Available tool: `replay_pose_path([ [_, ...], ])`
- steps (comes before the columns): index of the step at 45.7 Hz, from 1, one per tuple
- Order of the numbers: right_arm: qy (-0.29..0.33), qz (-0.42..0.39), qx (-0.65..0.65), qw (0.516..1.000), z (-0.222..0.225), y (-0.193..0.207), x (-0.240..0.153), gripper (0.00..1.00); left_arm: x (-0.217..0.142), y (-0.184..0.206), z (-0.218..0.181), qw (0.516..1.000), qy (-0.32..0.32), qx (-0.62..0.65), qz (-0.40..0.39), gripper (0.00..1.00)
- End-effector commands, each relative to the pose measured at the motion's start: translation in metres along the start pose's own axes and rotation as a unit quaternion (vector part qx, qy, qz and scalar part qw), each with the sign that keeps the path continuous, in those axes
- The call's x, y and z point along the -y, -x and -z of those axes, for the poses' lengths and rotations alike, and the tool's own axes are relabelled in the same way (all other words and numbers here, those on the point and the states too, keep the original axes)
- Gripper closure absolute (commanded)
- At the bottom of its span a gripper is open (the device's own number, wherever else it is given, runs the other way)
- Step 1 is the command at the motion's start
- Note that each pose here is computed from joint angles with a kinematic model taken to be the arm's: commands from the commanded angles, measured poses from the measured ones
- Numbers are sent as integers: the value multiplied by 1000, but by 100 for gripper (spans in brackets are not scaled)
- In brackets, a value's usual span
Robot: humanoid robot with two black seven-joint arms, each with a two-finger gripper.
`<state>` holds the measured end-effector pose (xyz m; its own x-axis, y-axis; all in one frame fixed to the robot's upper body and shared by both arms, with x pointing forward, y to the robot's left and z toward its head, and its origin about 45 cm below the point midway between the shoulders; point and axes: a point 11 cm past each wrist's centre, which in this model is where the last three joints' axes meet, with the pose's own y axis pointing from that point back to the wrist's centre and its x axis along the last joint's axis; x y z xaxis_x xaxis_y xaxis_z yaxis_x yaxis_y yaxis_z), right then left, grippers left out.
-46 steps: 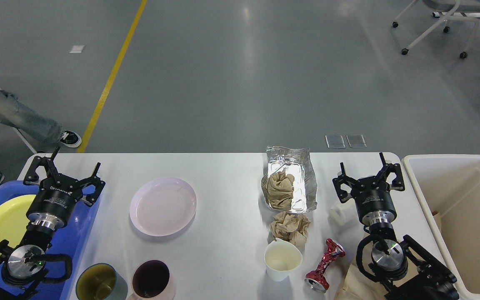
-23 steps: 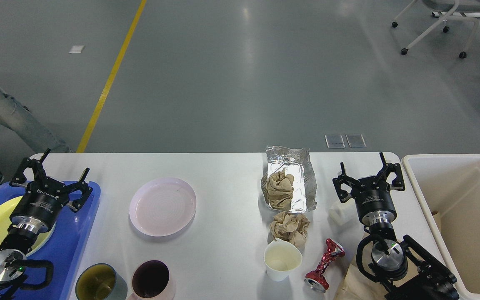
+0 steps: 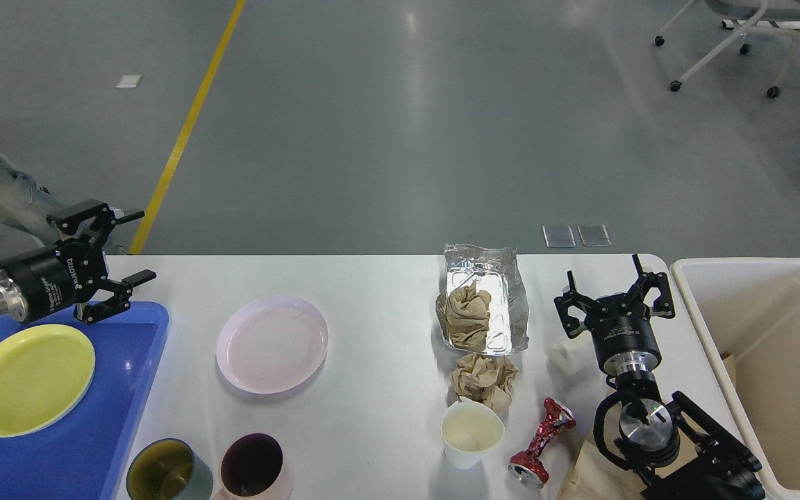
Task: Tidy desktop
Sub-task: 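Lift the left gripper off the blue tray and raise it upward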
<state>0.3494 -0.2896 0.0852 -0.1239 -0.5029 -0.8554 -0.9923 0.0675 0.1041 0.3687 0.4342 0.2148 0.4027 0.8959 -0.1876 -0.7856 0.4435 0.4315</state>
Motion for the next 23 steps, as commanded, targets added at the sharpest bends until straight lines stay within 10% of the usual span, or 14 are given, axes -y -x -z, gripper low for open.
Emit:
replay_pose_path([
  [1,0,0,1,1000,0,0,0,0,-10,-7,-14,991,-94,91,3,4],
  [23,0,-1,0,1000,0,0,0,0,17,108,-64,901,-288,296,132,4],
])
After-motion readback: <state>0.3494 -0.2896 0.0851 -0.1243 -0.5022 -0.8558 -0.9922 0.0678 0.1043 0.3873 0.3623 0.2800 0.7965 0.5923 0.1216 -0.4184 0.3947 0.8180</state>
